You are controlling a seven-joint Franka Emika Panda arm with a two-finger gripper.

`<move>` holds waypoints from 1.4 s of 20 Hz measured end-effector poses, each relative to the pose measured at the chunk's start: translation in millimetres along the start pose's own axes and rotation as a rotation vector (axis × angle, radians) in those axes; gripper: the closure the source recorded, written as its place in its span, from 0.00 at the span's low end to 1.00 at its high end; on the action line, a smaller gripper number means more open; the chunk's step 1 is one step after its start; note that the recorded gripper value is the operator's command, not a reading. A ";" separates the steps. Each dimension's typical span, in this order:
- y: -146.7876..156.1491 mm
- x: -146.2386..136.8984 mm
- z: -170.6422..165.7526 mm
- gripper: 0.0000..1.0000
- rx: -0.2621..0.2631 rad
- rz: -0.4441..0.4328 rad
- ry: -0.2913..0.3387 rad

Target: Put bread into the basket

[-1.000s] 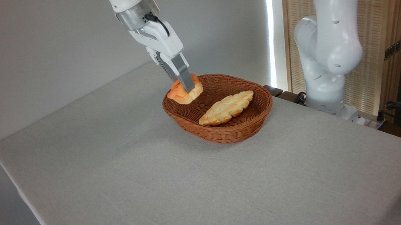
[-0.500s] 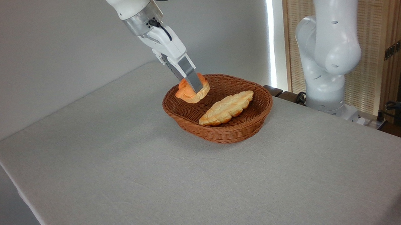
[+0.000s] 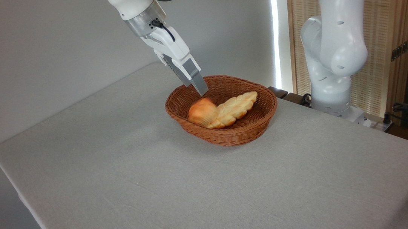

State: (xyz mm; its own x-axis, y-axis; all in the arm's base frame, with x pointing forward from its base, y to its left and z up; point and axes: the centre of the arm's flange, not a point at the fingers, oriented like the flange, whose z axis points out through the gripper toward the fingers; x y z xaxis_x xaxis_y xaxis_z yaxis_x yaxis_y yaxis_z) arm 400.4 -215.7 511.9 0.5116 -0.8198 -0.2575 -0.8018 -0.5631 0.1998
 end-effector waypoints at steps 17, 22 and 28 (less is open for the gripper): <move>-85.7 -31.9 -53.1 0.00 0.100 -0.160 0.301; -128.6 -58.9 -59.1 0.00 0.152 -0.226 0.364; -156.9 -77.5 -58.9 0.00 0.169 -0.266 0.404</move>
State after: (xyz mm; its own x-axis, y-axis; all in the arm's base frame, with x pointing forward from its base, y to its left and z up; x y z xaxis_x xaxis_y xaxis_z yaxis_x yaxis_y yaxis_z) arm 504.8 -70.0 556.2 0.7564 -0.6441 0.1138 -0.6494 -0.7603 0.0130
